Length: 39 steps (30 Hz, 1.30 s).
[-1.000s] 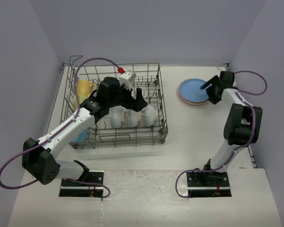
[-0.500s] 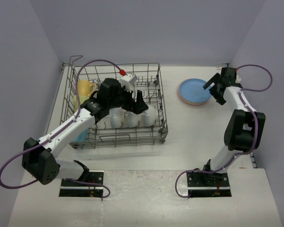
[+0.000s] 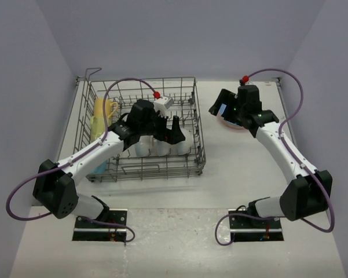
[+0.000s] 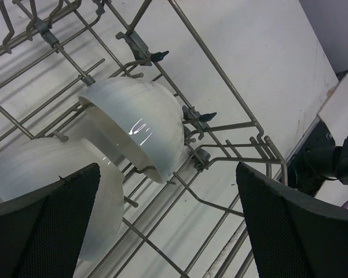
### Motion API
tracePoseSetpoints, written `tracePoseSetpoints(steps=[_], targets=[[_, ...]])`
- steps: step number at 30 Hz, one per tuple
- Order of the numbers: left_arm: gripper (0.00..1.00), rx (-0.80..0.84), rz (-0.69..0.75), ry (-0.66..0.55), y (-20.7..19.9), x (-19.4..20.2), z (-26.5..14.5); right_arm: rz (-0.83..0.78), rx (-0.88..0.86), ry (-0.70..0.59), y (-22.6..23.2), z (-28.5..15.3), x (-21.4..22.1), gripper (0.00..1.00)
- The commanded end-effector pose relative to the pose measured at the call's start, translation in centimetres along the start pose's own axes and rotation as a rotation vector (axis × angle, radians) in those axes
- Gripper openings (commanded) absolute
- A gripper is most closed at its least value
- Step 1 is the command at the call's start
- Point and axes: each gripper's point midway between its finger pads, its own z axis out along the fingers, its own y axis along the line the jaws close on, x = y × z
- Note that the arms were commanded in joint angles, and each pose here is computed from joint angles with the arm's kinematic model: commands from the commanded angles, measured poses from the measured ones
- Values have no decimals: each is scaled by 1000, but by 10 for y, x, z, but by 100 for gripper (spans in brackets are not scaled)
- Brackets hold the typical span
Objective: Unload the mixed dishes from the dish rack
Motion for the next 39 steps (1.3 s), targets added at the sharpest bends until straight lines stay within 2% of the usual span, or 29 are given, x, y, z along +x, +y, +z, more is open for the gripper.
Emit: tracePoseSetpoints(steps=[1,9,12,13,15,16,19,21,22,25,35,39], targets=[[100,44,-24,-5,-8,0,10,-64,-87,46,27,-6,22,97],[100,29,-62,16,0,8,26,-153,-160,178,71,15,73,81],[100,40,-74,22,-1,13,31,-170,-152,214,76,25,88,70],[100,38,-81,27,0,16,32,-159,-140,220,74,29,91,59],[100,36,-87,23,1,17,35,-143,-111,224,69,35,95,45],[100,37,-94,21,1,17,36,-128,-101,224,68,37,96,30],[100,37,-106,28,3,20,39,-112,-59,221,58,41,99,17],[100,33,-113,37,4,23,41,-108,-48,223,54,42,103,13],[100,33,-116,41,5,25,42,-99,-42,226,51,41,106,7],[100,23,-123,43,7,27,44,-82,-22,211,46,40,106,0],[100,-2,-151,89,9,47,56,-15,14,216,30,40,122,0],[91,-37,-161,95,15,53,62,3,19,213,29,36,121,0]])
